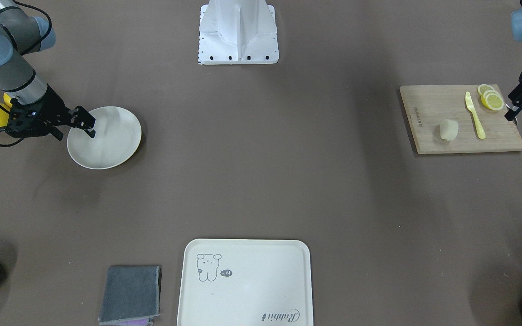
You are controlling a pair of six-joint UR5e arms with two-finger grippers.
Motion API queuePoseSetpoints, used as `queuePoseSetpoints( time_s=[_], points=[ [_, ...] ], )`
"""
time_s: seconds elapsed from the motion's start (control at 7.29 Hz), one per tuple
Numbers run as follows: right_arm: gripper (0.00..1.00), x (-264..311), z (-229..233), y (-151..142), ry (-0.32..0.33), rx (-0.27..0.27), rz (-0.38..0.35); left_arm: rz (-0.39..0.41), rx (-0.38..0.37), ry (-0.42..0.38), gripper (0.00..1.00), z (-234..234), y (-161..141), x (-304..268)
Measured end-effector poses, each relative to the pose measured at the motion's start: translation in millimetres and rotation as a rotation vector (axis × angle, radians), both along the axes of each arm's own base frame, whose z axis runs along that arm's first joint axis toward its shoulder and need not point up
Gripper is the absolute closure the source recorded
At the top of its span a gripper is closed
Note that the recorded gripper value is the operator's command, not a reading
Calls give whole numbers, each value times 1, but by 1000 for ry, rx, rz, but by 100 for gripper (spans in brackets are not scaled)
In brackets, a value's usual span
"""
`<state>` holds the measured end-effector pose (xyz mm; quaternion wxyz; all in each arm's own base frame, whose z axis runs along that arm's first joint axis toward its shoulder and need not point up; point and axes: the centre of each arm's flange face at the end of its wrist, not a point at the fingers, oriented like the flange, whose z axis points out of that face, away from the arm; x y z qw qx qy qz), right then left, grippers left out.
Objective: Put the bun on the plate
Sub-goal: 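Reach the right gripper to the rim of the white plate, then grip the plate rim and drag it toward the table centre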
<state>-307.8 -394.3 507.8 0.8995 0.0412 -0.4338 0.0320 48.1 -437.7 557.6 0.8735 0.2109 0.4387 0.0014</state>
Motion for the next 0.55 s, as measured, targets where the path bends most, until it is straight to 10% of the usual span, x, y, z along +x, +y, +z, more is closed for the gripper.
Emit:
queuePoseSetpoints(
  time_s=[0.41,0.55],
  points=[
    [44,-3,16,0,14,-12,-8,0,2,0,2,-1,-2,0],
    [70,-4,21,-1,22,-17,-9,1,1,0,2,0,-2,1]
  ],
)
